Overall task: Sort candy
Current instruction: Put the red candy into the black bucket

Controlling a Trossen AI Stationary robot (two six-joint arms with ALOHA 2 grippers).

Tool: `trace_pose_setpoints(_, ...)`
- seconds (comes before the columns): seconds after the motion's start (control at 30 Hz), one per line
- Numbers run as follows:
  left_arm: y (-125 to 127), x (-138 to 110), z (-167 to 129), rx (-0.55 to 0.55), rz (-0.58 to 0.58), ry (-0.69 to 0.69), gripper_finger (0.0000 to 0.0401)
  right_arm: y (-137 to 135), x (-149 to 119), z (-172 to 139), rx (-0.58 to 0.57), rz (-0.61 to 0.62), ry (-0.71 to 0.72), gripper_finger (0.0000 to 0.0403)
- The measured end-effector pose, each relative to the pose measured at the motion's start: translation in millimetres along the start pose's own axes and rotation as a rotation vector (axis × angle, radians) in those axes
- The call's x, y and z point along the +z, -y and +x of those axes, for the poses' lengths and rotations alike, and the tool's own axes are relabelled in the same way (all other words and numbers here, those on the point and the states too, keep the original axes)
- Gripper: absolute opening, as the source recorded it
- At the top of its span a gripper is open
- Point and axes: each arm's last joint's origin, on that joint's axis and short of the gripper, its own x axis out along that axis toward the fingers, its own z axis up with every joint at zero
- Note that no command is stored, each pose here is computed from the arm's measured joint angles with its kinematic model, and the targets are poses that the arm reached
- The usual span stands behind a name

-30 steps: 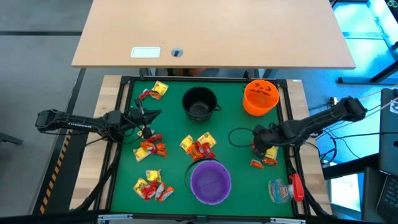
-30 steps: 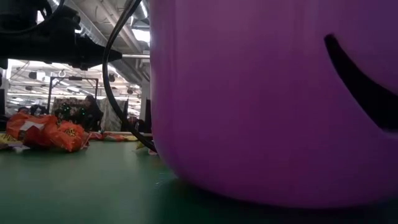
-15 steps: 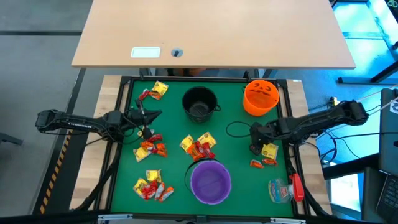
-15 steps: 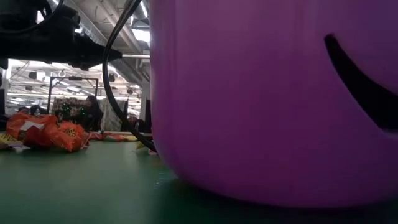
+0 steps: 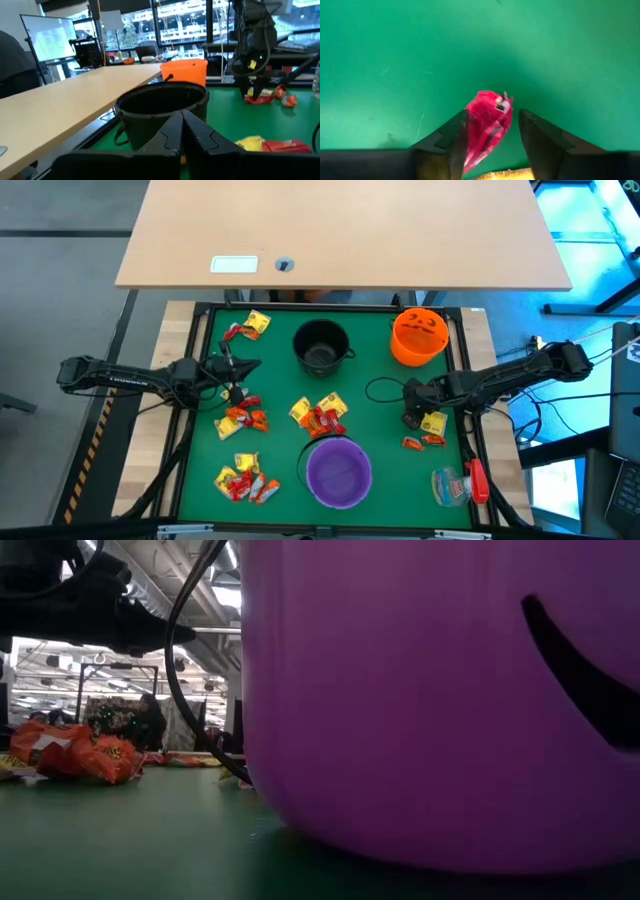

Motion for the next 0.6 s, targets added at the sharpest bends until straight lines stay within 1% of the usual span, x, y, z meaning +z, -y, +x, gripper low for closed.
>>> trace_pose_setpoints(0.1, 0, -1, 0, -0.001, 0.002, -0.009, 0.0, 0, 0, 0, 0.001, -0.004, 0.001, 0.0108)
trace_pose_setpoints(0.23, 0, -1, 0, -0.001, 0.003, -0.009, 0.0, -1, 0, 0, 0.013, -0.003, 0.0, 0.0029)
trace_pose_setpoints(0.27, 0, -1, 0, -0.001, 0.003, -0.009, 0.0, -1, 1, 0, 0.021, -0.002, 0.002, 0.0017)
trace_pose_setpoints(0.33, 0, -1, 0, -0.001, 0.003, -0.009, 0.0, -2, 1, 0, 0.035, -0.002, 0.005, 0.0013)
trace_pose_setpoints(0.47, 0, -1, 0, -0.001, 0.003, -0.009, 0.0, -4, 2, -1, 0.05, -0.001, 0.011, 0.0028)
trace_pose_setpoints(0.6, 0, -1, 0, -0.001, 0.003, -0.009, 0.0, -11, 10, -11, 0.068, -0.006, 0.049, 0.001)
